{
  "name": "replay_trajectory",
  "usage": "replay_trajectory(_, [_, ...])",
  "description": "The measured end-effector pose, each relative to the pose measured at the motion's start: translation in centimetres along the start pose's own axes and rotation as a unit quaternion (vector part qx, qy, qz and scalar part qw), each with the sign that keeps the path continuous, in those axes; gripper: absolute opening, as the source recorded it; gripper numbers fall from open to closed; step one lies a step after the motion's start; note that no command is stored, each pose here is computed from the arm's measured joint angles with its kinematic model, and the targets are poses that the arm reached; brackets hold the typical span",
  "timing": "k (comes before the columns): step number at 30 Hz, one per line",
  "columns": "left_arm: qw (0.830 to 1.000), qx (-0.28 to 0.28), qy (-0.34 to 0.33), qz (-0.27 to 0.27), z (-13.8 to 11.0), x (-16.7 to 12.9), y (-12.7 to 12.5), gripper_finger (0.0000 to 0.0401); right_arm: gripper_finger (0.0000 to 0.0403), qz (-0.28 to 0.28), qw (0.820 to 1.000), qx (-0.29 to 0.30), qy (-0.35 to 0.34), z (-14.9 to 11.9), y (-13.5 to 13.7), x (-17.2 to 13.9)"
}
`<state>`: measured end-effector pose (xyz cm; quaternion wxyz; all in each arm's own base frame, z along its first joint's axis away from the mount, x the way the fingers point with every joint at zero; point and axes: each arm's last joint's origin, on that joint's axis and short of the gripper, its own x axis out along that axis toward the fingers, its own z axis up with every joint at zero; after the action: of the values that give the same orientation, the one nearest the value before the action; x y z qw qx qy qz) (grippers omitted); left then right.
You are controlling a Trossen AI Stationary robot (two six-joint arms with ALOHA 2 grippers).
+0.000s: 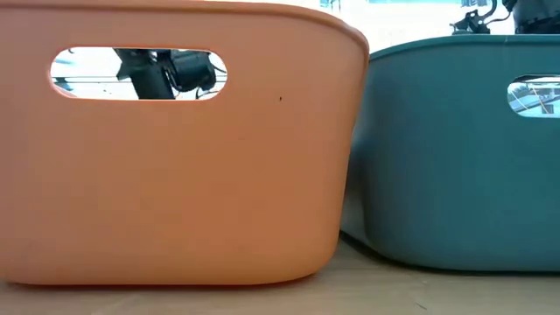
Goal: Pick & Place Travel size toiletries
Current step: Put the blue toothbrush into the white bin
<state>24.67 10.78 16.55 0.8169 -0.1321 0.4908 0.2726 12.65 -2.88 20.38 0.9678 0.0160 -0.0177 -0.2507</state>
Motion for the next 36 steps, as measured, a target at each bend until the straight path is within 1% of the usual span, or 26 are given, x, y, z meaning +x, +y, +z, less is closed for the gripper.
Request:
replay_trajectory(7, [0.999, 0.010, 0.046, 0.017, -0.6, 3.1, 0.5, 0.0271, 0.0130, 0.001, 1.000, 0.001, -0.017, 0.3, 0.0, 0.0])
replay_trajectory(14, [0.997, 0.003, 0.076, 0.020, -1.0, 4.9, 0.8, 0.0270, 0.0130, 0.001, 0.999, 0.041, -0.005, 0.1, 0.0, 0.1])
replay_trajectory(16, [0.997, 0.003, 0.079, 0.013, -1.1, 4.9, 0.8, 0.0258, 0.0130, 0.001, 0.999, 0.051, 0.001, -0.1, 0.1, 0.1])
replay_trajectory(17, [0.997, 0.002, 0.080, 0.009, -1.1, 4.9, 0.8, 0.0245, 0.0130, 0.001, 0.999, 0.054, 0.005, -0.1, 0.1, 0.1])
replay_trajectory(19, [0.997, 0.002, 0.083, -0.001, -1.2, 4.9, 0.7, 0.0207, 0.0130, 0.001, 0.998, 0.057, 0.010, -0.2, 0.1, 0.2])
replay_trajectory(21, [0.996, -0.006, 0.087, -0.013, -1.2, 5.0, 0.6, 0.0153, 0.0130, 0.000, 0.998, 0.061, 0.014, -0.3, 0.1, 0.3])
replay_trajectory(24, [0.996, -0.017, 0.089, -0.021, -1.2, 4.9, 0.5, 0.0055, 0.0130, 0.000, 0.998, 0.064, 0.019, -0.5, 0.2, 0.4])
replay_trajectory(25, [0.996, -0.017, 0.090, -0.023, -1.2, 4.7, 0.5, 0.0029, 0.0130, 0.000, 0.998, 0.063, 0.021, -0.5, 0.2, 0.4])
replay_trajectory(26, [0.995, -0.023, 0.090, -0.021, -1.0, 4.4, 0.5, 0.0018, 0.0130, 0.000, 0.998, 0.062, 0.022, -0.6, 0.2, 0.4])
replay_trajectory(28, [0.995, -0.032, 0.090, -0.016, -0.7, 3.4, 0.5, 0.0017, 0.0130, 0.000, 0.998, 0.061, 0.025, -0.6, 0.2, 0.5])
replay_trajectory(30, [0.993, -0.027, 0.111, -0.002, -0.8, 1.8, 0.3, 0.0013, 0.0130, -0.001, 0.998, 0.061, 0.027, -0.7, 0.2, 0.5])
replay_trajectory(31, [0.994, -0.025, 0.107, -0.001, -0.5, 0.6, 0.0, 0.0009, 0.0130, -0.001, 0.998, 0.060, 0.027, -0.7, 0.2, 0.5])
replay_trajectory(33, [0.996, -0.037, 0.083, -0.004, 0.5, -2.2, -0.7, 0.0008, 0.0130, -0.001, 0.998, 0.060, 0.029, -0.7, 0.2, 0.5])
replay_trajectory(36, [0.994, -0.069, 0.079, -0.004, 0.2, -6.6, -2.0, 0.0007, 0.0130, -0.001, 0.998, 0.060, 0.030, -0.7, 0.2, 0.5])
